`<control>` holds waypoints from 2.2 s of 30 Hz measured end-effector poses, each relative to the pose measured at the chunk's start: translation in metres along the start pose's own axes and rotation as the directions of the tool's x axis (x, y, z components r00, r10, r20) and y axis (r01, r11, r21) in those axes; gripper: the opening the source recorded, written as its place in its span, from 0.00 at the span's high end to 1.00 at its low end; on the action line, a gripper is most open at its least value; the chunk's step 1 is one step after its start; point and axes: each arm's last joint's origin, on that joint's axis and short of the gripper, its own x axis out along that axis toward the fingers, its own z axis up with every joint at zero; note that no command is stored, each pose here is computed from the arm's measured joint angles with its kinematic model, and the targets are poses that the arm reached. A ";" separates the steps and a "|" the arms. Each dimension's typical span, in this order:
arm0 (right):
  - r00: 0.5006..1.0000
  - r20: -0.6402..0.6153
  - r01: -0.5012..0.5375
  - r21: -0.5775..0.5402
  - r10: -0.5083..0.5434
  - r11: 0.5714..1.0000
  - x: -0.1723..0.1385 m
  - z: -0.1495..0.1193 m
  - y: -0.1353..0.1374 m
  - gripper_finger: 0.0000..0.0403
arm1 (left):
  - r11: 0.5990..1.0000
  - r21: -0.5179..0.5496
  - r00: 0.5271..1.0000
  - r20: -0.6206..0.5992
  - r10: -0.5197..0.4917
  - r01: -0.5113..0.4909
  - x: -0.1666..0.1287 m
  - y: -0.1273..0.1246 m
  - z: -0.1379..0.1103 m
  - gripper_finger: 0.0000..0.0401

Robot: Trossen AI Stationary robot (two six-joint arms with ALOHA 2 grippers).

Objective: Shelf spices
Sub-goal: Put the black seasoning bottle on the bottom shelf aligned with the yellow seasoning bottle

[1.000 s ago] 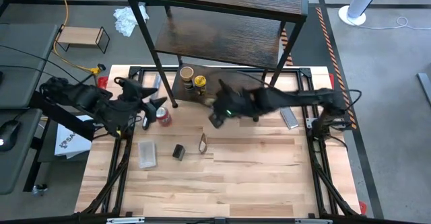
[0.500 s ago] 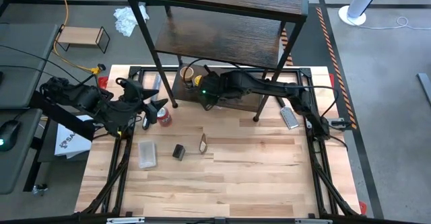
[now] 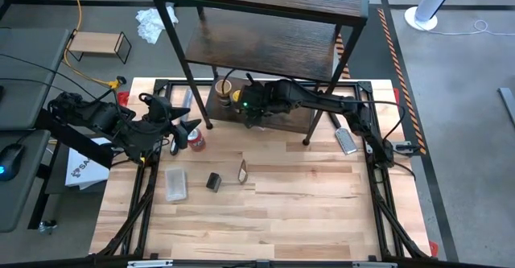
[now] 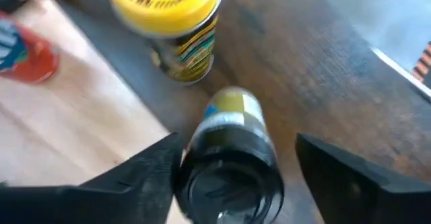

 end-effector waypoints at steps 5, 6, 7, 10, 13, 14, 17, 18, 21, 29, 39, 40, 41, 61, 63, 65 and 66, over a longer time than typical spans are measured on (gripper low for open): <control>0.999 0.032 0.020 0.023 -0.020 1.000 0.003 0.006 -0.005 0.23 | 1.000 0.000 1.000 0.000 0.000 0.000 0.000 0.000 0.000 0.28; 0.999 0.041 0.022 0.029 -0.023 0.999 0.003 0.008 -0.006 0.23 | 1.000 0.000 1.000 0.000 0.000 0.000 0.000 0.000 0.000 0.28; 0.998 0.053 0.029 0.033 -0.031 0.999 0.003 0.009 -0.007 0.23 | 1.000 0.000 1.000 0.000 0.000 0.000 0.000 0.000 0.000 0.28; 0.996 0.084 0.037 0.022 -0.039 0.999 0.004 0.013 -0.008 0.23 | 1.000 0.000 1.000 0.001 0.000 0.000 0.000 0.000 0.000 0.28; 0.996 0.087 0.034 -0.026 -0.031 0.999 0.000 0.011 -0.007 0.22 | 1.000 0.001 1.000 -0.001 -0.001 0.001 0.000 0.000 0.000 0.28; 0.996 0.084 0.026 -0.060 -0.020 0.998 -0.003 0.009 -0.005 0.22 | 1.000 0.001 1.000 -0.006 -0.005 0.005 0.000 0.000 0.000 0.28; 0.999 0.047 0.025 -0.176 -0.017 0.984 -0.022 -0.008 0.003 0.22 | 1.000 0.004 0.999 -0.037 -0.026 0.026 0.000 -0.001 -0.001 0.28; 0.999 0.026 0.028 -0.206 -0.023 0.978 -0.030 -0.016 0.006 0.22 | 0.999 0.007 0.999 -0.045 -0.031 0.031 0.000 -0.001 -0.002 0.28; 0.995 -0.082 0.037 -0.236 -0.058 0.971 -0.046 -0.044 0.016 0.22 | 0.999 0.028 0.998 -0.052 -0.031 0.032 0.002 -0.003 -0.003 0.28; 0.980 -0.201 -0.026 -0.180 -0.011 0.983 -0.061 -0.124 0.070 0.22 | 0.999 0.042 0.997 -0.076 -0.032 0.035 0.005 -0.007 -0.006 0.28; 0.903 -0.421 0.061 0.325 0.087 0.944 -0.010 -0.199 0.104 0.22 | 0.989 -0.023 0.962 -0.233 -0.145 0.143 0.005 -0.012 -0.011 0.28; 0.907 -0.410 0.071 0.377 0.097 0.924 -0.009 -0.202 0.107 0.22 | 0.988 -0.013 0.957 -0.245 -0.154 0.155 0.005 -0.012 -0.011 0.28; 0.913 -0.398 0.097 0.421 0.088 0.902 -0.010 -0.206 0.108 0.22 | 0.986 0.000 0.953 -0.257 -0.161 0.166 0.005 -0.012 -0.011 0.28; 0.905 -0.402 0.414 0.759 -0.138 0.502 0.024 -0.225 0.082 0.22 | 0.910 0.233 0.877 -0.426 -0.222 0.344 0.028 0.002 0.000 0.28; 0.899 -0.425 0.418 0.757 -0.106 0.502 0.030 -0.222 0.082 0.22 | 0.905 0.219 0.862 -0.446 -0.240 0.365 0.029 0.003 0.000 0.28; 0.909 -0.412 0.385 0.778 -0.059 0.496 0.033 -0.221 0.086 0.22 | 0.901 0.208 0.849 -0.465 -0.252 0.381 0.029 0.003 0.000 0.28; 0.911 -0.410 0.377 0.787 -0.043 0.489 0.032 -0.224 0.088 0.22 | 0.901 0.206 0.846 -0.470 -0.252 0.382 0.029 0.003 -0.001 0.28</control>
